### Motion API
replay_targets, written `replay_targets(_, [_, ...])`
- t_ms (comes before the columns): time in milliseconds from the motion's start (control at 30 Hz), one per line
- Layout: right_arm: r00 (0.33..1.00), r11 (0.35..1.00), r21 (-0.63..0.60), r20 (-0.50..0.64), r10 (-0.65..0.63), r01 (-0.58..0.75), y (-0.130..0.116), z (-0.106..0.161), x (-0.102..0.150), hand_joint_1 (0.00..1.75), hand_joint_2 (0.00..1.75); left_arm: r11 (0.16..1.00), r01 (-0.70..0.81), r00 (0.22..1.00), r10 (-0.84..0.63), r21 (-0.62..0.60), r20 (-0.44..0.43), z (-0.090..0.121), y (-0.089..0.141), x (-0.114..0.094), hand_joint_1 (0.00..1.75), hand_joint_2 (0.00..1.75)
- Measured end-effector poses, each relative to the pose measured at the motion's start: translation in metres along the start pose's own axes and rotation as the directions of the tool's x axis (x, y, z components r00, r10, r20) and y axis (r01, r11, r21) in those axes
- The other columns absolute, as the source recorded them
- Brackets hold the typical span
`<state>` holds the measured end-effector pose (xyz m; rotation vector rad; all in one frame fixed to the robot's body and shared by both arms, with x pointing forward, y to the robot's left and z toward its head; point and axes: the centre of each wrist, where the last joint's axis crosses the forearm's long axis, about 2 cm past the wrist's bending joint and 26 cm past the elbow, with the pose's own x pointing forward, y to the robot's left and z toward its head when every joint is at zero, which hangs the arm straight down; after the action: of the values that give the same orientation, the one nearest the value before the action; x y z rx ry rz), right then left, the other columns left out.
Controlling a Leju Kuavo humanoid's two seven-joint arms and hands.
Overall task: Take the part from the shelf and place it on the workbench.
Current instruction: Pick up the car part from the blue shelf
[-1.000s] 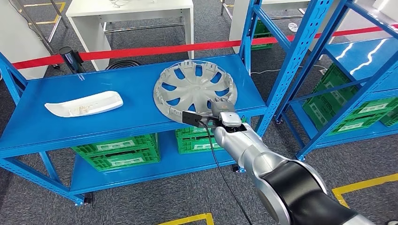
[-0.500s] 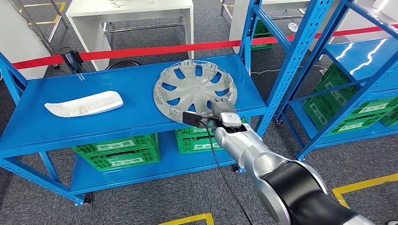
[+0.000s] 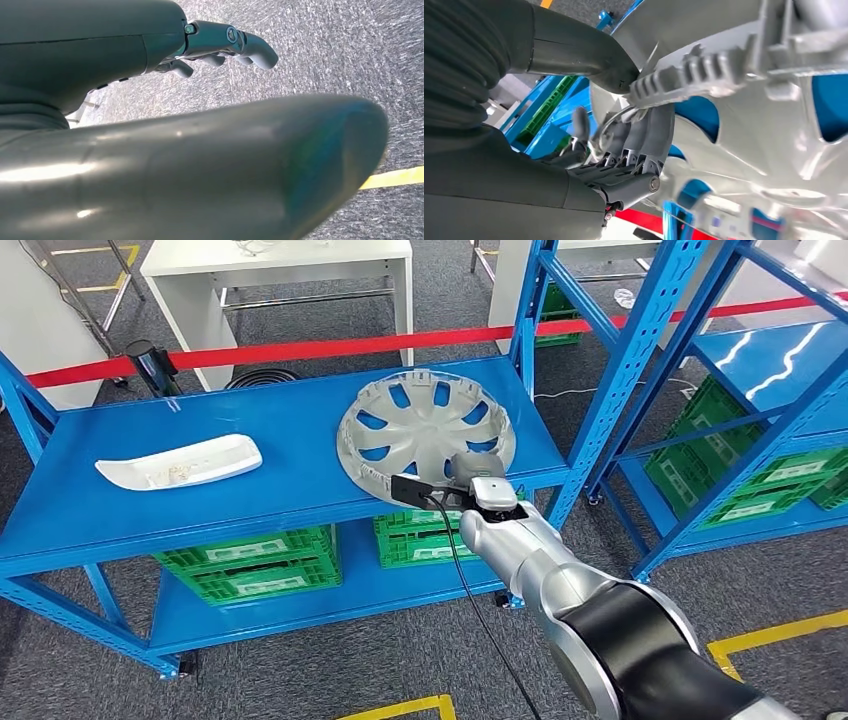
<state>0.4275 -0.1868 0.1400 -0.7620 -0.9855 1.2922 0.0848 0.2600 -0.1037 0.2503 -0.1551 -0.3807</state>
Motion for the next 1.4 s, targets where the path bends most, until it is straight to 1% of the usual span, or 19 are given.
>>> replay_targets(833, [1.000,1.000,0.001,0.002,0.002,-0.002,-0.0001,-0.0001,-0.0004,1.75,1.75,1.000,-0.002,1.000,0.002,-0.001,0.010,0.0001,-0.0002,0.0001,0.00,0.00])
replay_targets(1400, [1.000,1.000,0.015,-0.007,-0.002,0.002,-0.0010,-0.0010,-0.0083,1.75,1.75,1.000,0.002,1.000,-0.002,-0.007,0.012,0.0001,-0.0002,0.0003,0.00,0.00])
